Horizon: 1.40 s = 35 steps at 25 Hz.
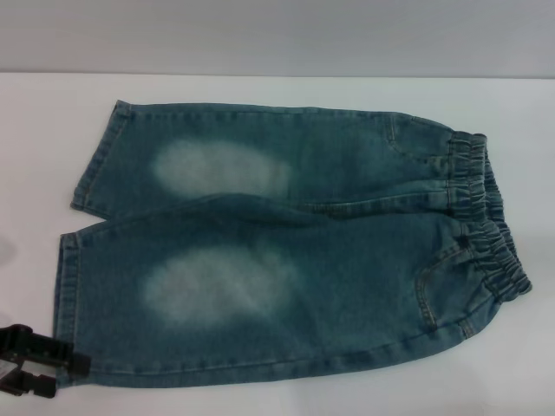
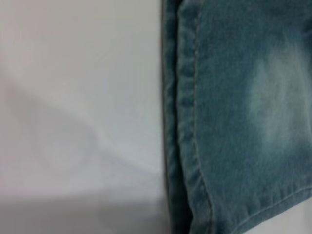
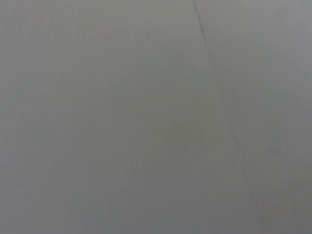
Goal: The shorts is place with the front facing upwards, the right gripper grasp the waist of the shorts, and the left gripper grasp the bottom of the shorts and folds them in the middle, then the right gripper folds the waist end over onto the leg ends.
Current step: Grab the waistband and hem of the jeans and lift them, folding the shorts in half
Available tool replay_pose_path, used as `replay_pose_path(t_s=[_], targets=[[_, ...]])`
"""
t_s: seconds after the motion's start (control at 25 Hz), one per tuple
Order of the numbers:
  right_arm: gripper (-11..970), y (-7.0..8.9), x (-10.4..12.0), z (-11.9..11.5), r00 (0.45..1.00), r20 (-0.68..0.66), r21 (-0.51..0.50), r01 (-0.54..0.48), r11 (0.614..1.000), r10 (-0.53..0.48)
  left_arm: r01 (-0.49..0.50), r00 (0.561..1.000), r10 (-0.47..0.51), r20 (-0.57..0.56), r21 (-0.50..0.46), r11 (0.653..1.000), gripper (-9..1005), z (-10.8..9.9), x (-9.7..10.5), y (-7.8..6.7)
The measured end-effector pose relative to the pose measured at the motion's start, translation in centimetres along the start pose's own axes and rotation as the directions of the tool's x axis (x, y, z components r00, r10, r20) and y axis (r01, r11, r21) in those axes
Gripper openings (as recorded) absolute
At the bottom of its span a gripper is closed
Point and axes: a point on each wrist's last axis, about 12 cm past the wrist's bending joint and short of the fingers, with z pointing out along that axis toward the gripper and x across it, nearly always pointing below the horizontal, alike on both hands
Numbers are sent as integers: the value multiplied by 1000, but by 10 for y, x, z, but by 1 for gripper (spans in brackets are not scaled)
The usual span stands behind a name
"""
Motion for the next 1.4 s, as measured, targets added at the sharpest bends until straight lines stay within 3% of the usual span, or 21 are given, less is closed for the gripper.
replay_pose_path(t_s=[0.6,1.36,1.4], targets=[[446,-3,0,-2,1000,-2,9,2,1000,-2,-48,998,47,39,37,998,765,-3,-16,-16],[446,-6,0,-3,1000,-7,29,0,1000,0,-51,998,49,43,26,998,757,-3,-17,-16],[446,-7,0,-3,1000,-5,32,0,999,1,-48,998,47,47,24,999,688,-3,-18,-15]])
